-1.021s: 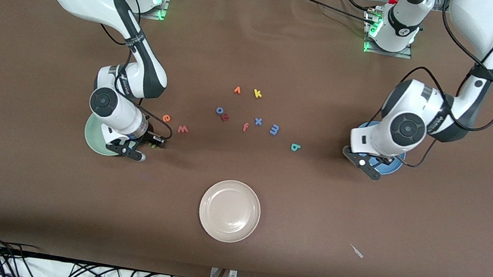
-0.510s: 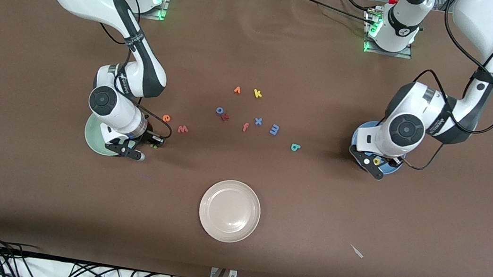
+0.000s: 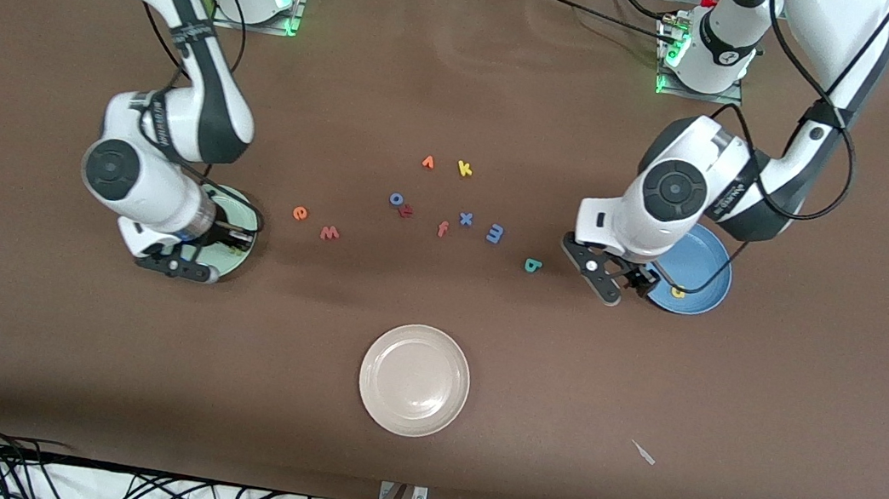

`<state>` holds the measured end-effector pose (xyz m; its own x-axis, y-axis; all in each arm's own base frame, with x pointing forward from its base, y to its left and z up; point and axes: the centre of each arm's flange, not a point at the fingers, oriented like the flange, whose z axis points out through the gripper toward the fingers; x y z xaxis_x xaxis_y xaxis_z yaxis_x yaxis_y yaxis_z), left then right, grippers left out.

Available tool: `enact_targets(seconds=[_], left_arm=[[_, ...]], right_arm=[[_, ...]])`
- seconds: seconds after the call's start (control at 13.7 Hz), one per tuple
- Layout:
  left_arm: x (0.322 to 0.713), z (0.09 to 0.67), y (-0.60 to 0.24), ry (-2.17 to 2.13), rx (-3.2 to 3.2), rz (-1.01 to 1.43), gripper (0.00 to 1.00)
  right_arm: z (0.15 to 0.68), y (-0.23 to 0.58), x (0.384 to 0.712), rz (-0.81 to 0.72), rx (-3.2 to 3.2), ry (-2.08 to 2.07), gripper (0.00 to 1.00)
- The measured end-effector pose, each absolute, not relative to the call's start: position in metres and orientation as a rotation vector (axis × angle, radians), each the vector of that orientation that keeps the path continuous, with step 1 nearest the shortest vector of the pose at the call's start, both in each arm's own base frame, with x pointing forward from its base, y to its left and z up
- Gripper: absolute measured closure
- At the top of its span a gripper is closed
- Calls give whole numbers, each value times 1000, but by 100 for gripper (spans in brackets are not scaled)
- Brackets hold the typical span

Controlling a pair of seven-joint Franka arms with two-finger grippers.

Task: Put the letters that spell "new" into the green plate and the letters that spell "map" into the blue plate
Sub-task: 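Carry the letters to the green and blue plates and release them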

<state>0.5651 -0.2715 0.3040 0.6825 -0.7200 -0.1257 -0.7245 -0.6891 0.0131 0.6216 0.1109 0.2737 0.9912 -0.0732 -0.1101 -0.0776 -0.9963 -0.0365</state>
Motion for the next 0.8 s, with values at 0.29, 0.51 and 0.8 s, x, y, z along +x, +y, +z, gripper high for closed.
enact_targets(seconds=[0.29,0.51,0.8], left_arm=[[542,258,-343,1268,-2885,140,0],[537,222,-361,1384,-2864,92,0],[534,199,-365,1509,-2745,74,3]], right_arm=[[255,56,603,253,-3092,113,67],[250,78,597,255,-3084,157,38],[260,166,585,206,-3050,318,25]])
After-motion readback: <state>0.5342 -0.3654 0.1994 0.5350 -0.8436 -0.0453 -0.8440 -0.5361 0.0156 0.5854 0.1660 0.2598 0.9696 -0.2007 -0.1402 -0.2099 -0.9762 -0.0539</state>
